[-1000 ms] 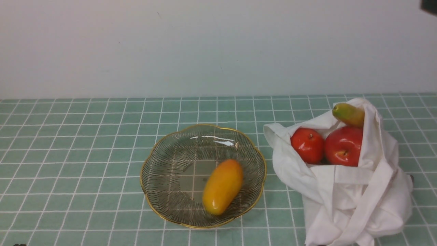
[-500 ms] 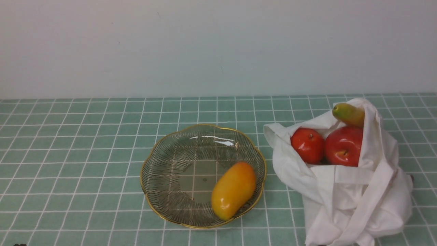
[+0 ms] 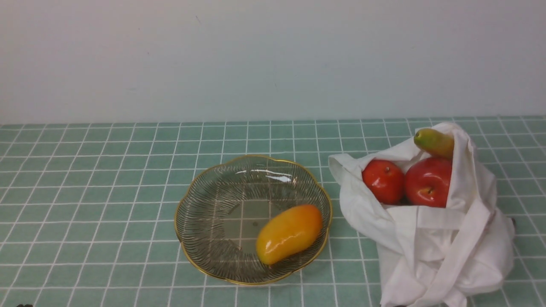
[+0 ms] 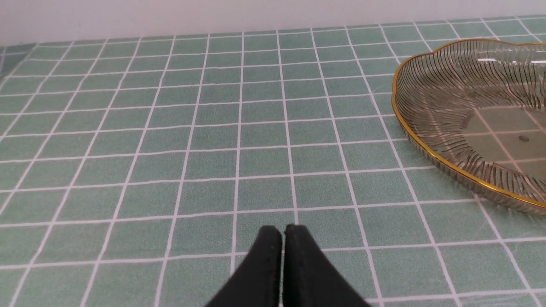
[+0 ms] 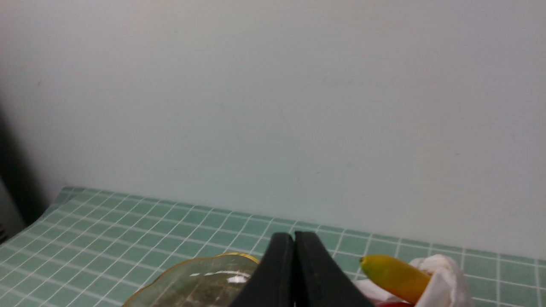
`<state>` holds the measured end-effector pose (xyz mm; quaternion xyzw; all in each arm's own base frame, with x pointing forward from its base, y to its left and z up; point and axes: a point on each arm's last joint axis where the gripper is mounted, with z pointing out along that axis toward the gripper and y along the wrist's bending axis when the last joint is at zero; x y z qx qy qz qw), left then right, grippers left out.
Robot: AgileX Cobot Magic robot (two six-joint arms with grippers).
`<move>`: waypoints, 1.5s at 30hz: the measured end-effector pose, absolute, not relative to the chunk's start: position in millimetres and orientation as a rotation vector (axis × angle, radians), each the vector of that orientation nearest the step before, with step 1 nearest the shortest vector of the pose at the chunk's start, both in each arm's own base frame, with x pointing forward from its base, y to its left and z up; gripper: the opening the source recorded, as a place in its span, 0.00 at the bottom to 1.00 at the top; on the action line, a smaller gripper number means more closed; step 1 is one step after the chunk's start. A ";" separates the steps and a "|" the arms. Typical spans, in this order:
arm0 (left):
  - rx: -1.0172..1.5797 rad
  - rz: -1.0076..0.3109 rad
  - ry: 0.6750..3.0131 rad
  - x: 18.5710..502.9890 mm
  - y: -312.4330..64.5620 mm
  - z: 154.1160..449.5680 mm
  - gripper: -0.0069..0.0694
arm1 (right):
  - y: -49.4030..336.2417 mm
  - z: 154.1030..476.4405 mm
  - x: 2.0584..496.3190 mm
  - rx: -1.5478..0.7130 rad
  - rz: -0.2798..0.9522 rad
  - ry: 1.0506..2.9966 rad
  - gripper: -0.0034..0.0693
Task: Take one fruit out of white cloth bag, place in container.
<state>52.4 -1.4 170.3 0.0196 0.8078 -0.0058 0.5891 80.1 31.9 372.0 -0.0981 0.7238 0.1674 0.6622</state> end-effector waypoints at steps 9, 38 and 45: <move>0.046 -0.013 1.881 52.4 -1.4 170.3 0.08 | 7.9 265.8 69.0 -0.009 0.170 1.583 0.03; 0.045 -0.013 1.882 52.4 -1.4 170.2 0.08 | -0.5 180.3 54.8 0.004 0.000 1.780 0.03; 0.045 -0.013 1.882 52.4 -1.4 170.2 0.08 | -0.5 180.3 54.8 0.004 0.000 1.780 0.03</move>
